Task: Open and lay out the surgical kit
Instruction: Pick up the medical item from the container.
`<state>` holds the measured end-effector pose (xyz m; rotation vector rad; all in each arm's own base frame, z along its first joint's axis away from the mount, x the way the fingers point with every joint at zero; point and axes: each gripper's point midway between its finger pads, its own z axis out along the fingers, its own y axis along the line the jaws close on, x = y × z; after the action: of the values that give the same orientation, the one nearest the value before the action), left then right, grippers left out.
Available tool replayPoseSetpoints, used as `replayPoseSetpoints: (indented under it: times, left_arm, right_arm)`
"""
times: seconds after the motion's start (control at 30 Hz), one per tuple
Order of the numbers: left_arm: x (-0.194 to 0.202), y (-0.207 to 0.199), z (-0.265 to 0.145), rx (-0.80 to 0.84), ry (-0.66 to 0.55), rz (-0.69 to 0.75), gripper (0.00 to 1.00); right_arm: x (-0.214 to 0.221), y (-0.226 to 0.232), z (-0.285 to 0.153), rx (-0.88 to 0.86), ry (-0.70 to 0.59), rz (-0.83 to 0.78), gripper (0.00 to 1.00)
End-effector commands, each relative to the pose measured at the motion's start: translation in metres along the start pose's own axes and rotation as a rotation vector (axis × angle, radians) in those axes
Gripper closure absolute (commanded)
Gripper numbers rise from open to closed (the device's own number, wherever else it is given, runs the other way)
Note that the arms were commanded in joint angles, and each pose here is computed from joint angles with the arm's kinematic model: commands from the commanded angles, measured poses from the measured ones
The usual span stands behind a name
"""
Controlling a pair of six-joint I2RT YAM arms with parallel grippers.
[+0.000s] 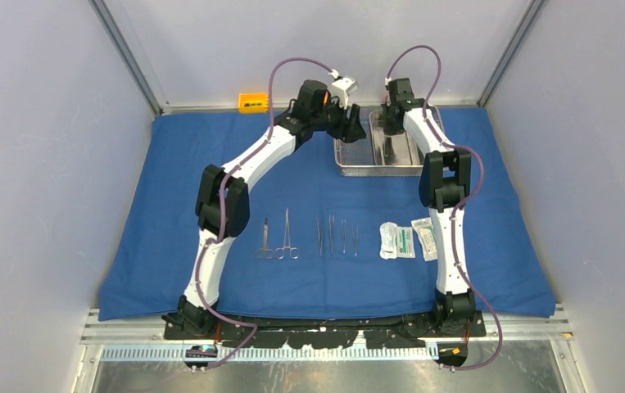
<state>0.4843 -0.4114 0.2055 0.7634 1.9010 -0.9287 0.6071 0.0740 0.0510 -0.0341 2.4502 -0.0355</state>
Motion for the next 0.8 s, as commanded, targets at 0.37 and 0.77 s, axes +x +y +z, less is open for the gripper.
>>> replayPoseSetpoints:
  times: [0.37,0.77]
  left_arm:
    - [-0.038,-0.012,-0.029,0.015,-0.065,0.038,0.43]
    - [-0.038,-0.008,-0.028,0.012,-0.062,0.034,0.43]
  right_arm:
    - [-0.062,-0.002,-0.014,0.013,-0.175,0.055,0.69]
    - [-0.067,0.001,0.003,0.012,-0.192,0.089,0.7]
